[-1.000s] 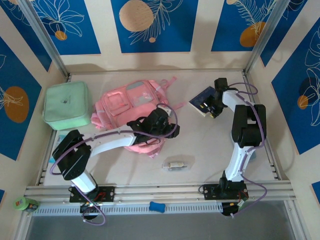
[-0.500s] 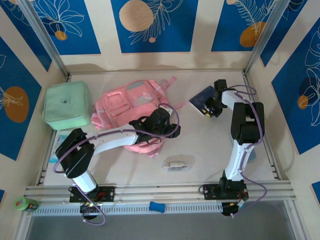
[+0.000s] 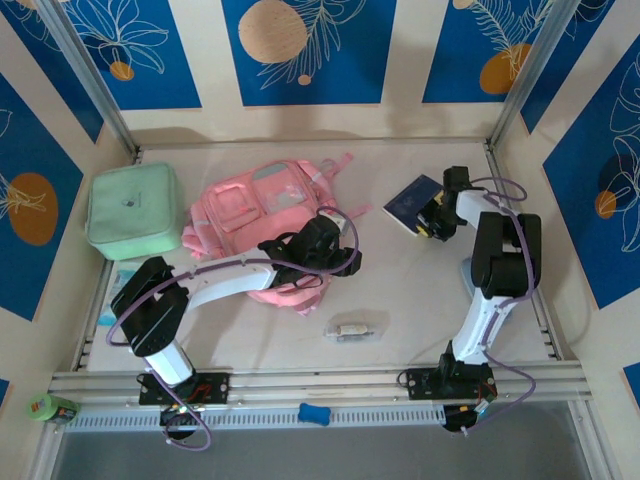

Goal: Pack the student bag
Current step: Move the book to the middle-right of the table, then pick up the book from the middle-right of the table.

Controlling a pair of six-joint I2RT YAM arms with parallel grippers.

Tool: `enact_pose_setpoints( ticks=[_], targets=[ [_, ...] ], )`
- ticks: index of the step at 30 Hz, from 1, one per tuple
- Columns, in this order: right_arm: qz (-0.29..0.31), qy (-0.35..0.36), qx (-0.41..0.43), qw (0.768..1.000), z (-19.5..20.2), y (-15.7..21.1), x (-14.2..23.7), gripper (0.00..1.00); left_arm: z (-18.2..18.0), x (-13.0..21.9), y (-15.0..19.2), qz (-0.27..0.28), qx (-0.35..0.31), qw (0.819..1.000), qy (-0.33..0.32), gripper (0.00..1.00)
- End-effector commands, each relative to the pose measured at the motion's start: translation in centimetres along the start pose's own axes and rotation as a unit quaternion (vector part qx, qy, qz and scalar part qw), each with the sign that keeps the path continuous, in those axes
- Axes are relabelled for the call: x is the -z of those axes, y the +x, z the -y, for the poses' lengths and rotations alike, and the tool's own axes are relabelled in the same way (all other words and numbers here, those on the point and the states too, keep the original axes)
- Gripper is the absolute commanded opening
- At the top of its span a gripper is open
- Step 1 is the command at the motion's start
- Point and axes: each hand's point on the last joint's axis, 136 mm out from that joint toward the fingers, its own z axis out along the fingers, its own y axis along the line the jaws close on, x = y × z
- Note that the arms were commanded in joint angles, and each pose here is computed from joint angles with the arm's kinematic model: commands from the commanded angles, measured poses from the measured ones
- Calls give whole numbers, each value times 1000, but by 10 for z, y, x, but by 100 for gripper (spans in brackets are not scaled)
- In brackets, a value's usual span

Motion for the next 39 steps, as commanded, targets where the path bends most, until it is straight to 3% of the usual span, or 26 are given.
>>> enact_pose_setpoints(
  ticks=[1, 12, 16, 19, 23, 28, 39],
  targets=[
    [-20, 4, 5, 1000, 18, 23, 14, 0, 5, -1, -7, 5, 9, 1000, 14, 61],
    [-120, -39, 42, 991, 45, 142, 39, 0, 2, 1, -13, 19, 45, 999, 2, 61],
    [-116, -37, 48, 991, 64, 173, 54, 0, 24, -11, -11, -1, 58, 998, 33, 60],
    [-105, -30, 46, 993, 75, 177, 61, 1, 33, -30, -6, -16, 59, 998, 27, 59],
    [-96, -48, 45, 993, 73, 166, 67, 35, 43, -60, 4, -53, 60, 996, 32, 54],
    [-89, -71, 28, 993, 66, 147, 68, 54, 43, -84, 10, -60, 44, 997, 28, 47],
    [-117, -106, 10, 987, 48, 136, 42, 59, 39, -120, 30, -104, 28, 994, 19, 41]
  ],
)
